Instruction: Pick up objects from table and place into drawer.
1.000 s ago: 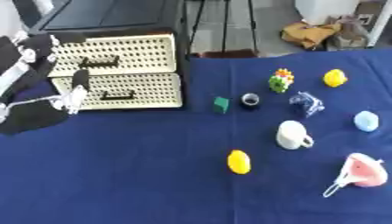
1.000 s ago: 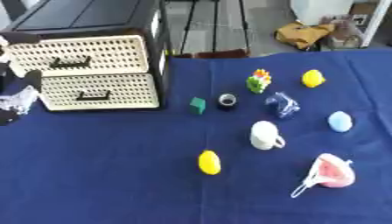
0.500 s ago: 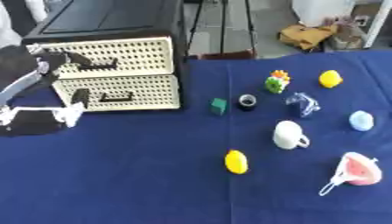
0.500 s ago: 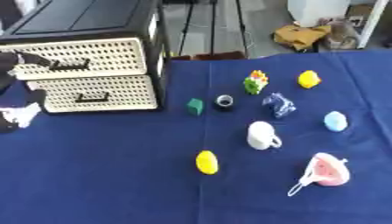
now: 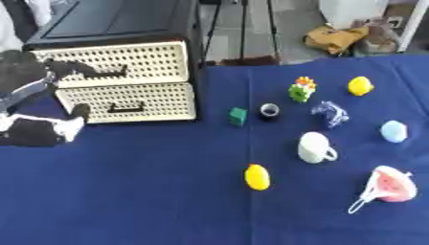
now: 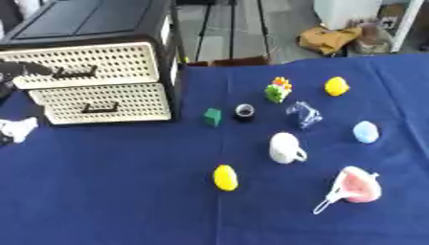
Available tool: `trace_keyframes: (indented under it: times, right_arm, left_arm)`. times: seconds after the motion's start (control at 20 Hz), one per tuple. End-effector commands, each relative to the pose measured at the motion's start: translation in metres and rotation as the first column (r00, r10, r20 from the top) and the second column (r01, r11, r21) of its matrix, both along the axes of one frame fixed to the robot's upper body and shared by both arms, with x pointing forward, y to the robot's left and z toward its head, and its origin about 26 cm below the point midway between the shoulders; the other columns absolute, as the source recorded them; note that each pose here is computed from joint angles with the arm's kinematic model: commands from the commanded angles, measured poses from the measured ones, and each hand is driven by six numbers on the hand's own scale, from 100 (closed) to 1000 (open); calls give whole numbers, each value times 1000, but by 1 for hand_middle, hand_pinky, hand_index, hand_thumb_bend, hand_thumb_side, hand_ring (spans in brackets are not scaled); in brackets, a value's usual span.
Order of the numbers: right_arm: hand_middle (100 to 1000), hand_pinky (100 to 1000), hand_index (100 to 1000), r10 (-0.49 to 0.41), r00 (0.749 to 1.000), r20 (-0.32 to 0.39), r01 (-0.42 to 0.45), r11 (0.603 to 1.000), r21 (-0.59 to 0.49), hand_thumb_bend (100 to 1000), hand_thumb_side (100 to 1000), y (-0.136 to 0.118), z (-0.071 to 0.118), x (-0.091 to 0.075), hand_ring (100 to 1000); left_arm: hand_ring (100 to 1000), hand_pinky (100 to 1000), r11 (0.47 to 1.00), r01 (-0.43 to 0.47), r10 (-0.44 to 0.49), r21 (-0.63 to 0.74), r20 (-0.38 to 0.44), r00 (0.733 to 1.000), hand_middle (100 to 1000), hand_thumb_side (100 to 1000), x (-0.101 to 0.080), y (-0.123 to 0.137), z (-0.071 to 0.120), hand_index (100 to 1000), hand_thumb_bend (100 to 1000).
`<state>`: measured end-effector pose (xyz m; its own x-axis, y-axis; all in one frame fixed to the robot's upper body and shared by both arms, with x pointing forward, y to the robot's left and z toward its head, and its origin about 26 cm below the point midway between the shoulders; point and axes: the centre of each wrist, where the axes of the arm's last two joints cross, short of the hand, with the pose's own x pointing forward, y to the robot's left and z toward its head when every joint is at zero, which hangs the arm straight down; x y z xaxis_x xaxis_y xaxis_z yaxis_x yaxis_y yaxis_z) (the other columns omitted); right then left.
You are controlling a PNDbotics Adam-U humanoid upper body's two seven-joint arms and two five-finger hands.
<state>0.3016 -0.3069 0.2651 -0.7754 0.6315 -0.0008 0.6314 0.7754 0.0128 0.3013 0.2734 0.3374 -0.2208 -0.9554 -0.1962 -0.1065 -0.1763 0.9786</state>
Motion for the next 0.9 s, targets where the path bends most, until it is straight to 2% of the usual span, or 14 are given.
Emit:
trace_keyframes:
  times: [0.05,0.7,0.9]
  right_arm:
    - [653,598,781,3,1000,26,-2,999,-32,100,956,-1,9,-4,694]
    - [646,603,769,11,1000,13,-10,999,-45,100,961,3,8,-3,691]
    - [646,603,767,16,1000,16,-15,999,-46,100,961,4,9,-3,692]
  left_arm:
    - [100,100,999,-36,36,-3,12,999,103,469,3,3,9,926,100]
    - [100,100,991,-114,117,-74,38,992,100,463,39,15,13,931,100]
    - [100,100,988,-133,135,-79,20,991,100,462,52,20,11,932,100]
